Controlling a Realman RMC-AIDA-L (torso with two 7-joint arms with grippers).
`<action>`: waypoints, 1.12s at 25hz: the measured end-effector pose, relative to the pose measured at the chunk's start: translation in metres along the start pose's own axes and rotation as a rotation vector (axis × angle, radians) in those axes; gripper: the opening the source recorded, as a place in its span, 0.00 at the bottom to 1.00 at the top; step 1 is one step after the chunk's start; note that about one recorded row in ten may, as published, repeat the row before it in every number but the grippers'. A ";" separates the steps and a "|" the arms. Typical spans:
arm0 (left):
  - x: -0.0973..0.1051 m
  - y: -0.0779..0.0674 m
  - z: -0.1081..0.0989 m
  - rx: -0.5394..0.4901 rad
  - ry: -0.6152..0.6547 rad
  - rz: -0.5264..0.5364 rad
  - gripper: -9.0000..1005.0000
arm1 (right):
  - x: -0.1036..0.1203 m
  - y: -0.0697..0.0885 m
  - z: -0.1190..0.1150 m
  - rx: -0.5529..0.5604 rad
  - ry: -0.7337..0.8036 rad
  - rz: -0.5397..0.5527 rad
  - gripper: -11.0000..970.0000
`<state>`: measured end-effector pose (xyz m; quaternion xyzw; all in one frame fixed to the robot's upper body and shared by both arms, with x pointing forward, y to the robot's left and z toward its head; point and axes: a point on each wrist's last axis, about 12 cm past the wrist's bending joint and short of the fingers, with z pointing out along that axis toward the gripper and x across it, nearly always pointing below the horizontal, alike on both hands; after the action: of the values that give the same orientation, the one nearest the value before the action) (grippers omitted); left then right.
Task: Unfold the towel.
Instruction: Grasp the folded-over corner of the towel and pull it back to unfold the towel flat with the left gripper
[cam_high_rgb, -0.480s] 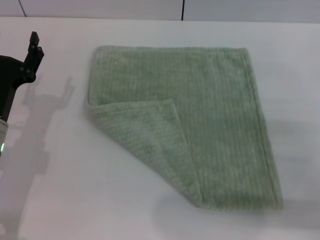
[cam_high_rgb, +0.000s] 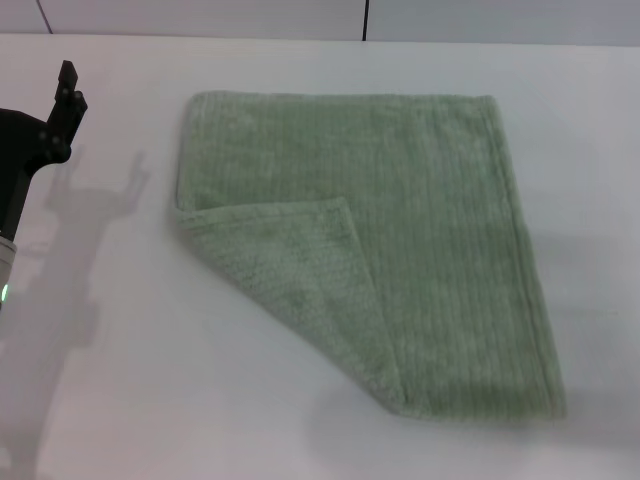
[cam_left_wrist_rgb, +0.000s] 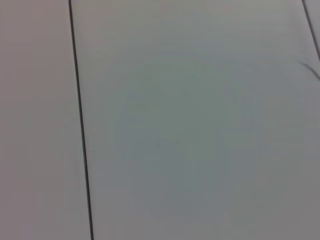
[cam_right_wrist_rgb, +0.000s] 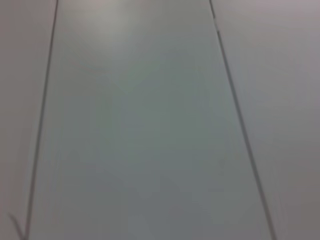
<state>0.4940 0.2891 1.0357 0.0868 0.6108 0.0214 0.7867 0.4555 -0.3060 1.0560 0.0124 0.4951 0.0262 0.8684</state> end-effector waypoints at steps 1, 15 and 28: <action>0.000 0.000 0.000 0.000 0.000 0.000 0.78 | 0.001 0.002 0.002 -0.012 0.004 0.007 0.85; 0.002 -0.002 0.004 0.009 0.016 0.000 0.78 | 0.011 0.041 0.086 -0.345 0.276 0.236 0.78; 0.001 -0.009 0.008 0.044 0.013 -0.004 0.78 | -0.012 0.102 0.185 -0.406 0.846 0.029 0.42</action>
<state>0.5016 0.2794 1.0357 0.1027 0.6165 0.0068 0.7806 0.6048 -0.2044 1.1654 -0.1627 0.7903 0.1375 0.5745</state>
